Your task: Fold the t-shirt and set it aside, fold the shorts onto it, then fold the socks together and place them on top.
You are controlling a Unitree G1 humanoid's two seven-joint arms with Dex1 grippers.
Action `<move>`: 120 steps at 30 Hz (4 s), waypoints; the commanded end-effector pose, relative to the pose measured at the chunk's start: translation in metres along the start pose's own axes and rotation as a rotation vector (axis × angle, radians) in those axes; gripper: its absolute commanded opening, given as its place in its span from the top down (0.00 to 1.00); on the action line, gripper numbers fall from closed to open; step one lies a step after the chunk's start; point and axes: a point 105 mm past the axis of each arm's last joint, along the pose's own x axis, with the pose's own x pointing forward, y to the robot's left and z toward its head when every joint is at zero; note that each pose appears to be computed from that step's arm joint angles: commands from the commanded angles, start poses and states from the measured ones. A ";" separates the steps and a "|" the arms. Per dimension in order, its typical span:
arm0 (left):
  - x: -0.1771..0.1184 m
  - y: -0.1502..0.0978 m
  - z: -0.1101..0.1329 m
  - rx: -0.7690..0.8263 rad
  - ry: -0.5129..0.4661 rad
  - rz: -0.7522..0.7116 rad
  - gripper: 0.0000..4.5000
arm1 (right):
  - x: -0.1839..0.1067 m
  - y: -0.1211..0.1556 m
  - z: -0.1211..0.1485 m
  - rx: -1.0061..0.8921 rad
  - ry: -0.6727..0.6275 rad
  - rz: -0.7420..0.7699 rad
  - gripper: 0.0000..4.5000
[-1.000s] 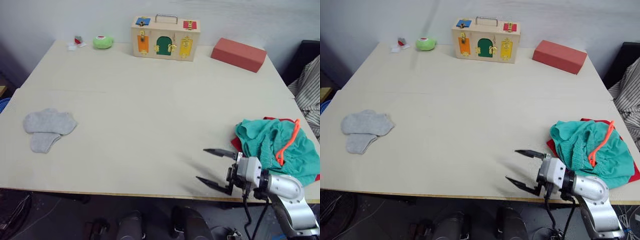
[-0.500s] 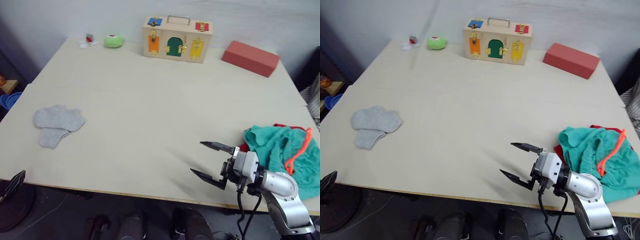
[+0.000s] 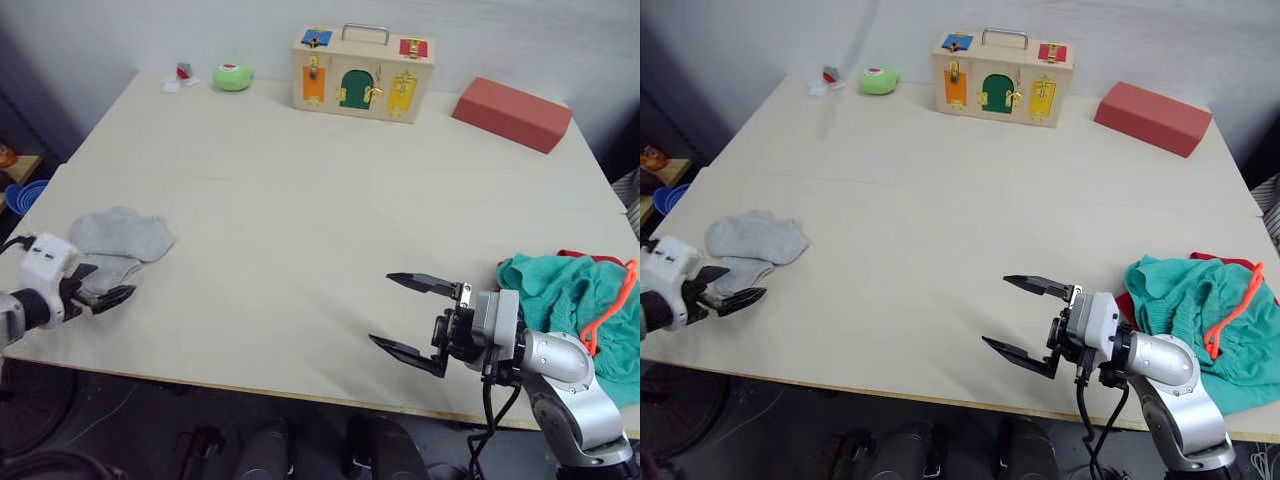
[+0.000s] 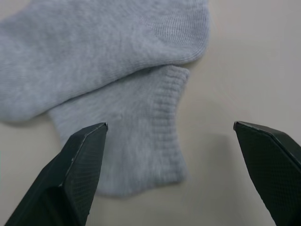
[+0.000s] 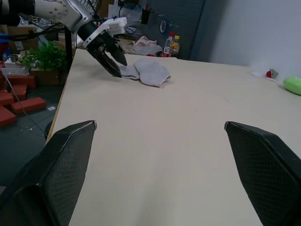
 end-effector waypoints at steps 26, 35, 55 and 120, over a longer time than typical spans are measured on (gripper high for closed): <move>0.025 -0.224 0.063 0.113 -0.208 -0.906 1.00 | -0.052 0.009 -0.020 -0.003 0.242 -0.022 0.00; 0.040 -0.283 0.087 0.102 -0.301 -0.983 0.90 | -0.061 0.012 -0.025 0.052 0.302 -0.076 0.00; 0.049 -0.133 0.119 0.411 -0.355 -0.778 0.32 | 0.030 0.043 -0.052 0.126 0.292 0.035 0.00; 0.076 -0.163 0.092 0.658 -0.425 -0.736 0.37 | 0.014 -0.029 -0.103 -0.158 0.399 0.226 1.00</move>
